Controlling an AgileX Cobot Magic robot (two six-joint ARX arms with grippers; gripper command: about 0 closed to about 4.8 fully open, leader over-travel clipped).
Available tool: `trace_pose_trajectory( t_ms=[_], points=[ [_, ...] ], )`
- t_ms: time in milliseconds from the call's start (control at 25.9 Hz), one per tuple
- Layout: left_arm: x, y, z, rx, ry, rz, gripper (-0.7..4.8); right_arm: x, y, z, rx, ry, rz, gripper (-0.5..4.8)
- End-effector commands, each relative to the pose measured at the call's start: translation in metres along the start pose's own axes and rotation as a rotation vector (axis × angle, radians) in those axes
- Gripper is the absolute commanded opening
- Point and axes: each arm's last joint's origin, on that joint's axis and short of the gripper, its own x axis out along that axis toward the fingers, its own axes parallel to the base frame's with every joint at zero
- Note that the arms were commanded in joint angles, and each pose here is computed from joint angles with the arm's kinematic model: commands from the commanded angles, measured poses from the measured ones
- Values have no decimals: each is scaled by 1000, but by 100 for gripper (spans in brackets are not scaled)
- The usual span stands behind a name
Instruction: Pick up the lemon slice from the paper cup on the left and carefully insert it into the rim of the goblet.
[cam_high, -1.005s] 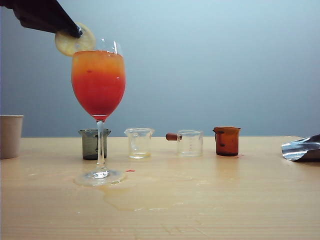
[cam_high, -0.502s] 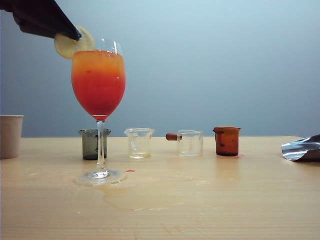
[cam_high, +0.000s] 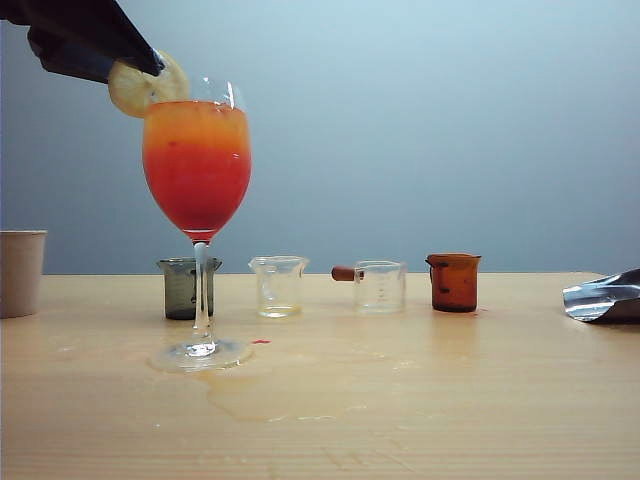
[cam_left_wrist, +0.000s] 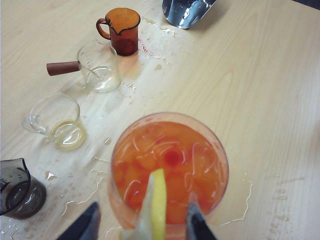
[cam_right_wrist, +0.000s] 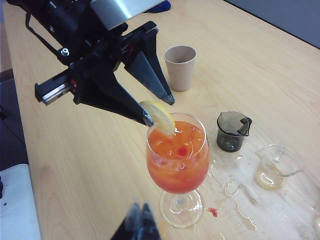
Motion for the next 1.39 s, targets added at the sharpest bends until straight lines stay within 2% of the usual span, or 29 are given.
trace_pose_trajectory(
  t_ms=[39, 77, 155, 309, 425, 502, 541, 618, 657, 734, 966, 1160, 1237, 1392],
  points=[
    [-1, 0, 3, 9, -30, -18, 267, -2, 0, 3, -9, -23, -2, -1],
    [-2, -1, 4, 15, -40, -20, 308, -2, 0, 3, -9, -23, -2, -1],
    [-3, -1, 5, 18, -55, -20, 349, -2, 0, 3, -9, -23, -2, -1],
    [-10, -4, 12, 11, -92, 3, 350, -2, 0, 3, -9, -23, -2, -2],
    [-18, -10, 17, 43, -120, 23, 349, -2, 0, 3, -10, -23, -2, -1],
    [-27, -18, 21, 45, -142, 36, 282, -2, 0, 3, -10, -23, -3, -1],
    [-30, -20, 22, 39, -150, 40, 225, -2, 0, 3, -10, -23, -3, -2],
    [-41, -30, 25, 8, -176, 54, 4, -5, 0, 2, -7, -13, -62, -2],
    [-47, -36, 27, -11, -193, 66, -6, -6, -1, 1, -4, 0, -101, -2],
    [-55, -43, 29, -35, -204, 95, -6, -10, 0, -1, 2, 24, -107, -2],
    [-80, -67, 30, -110, -219, 258, -6, -36, -3, -8, 37, 66, -229, -2],
    [-102, -87, 27, -158, -262, 460, -6, -57, 0, -21, 56, 23, -360, -2],
    [-109, -93, 24, -196, -305, 544, -6, -62, 2, -32, 73, -6, -390, -2],
    [-113, -107, 6, -246, -399, 642, -6, -69, 5, -57, 149, -91, -420, -2]
  ],
)
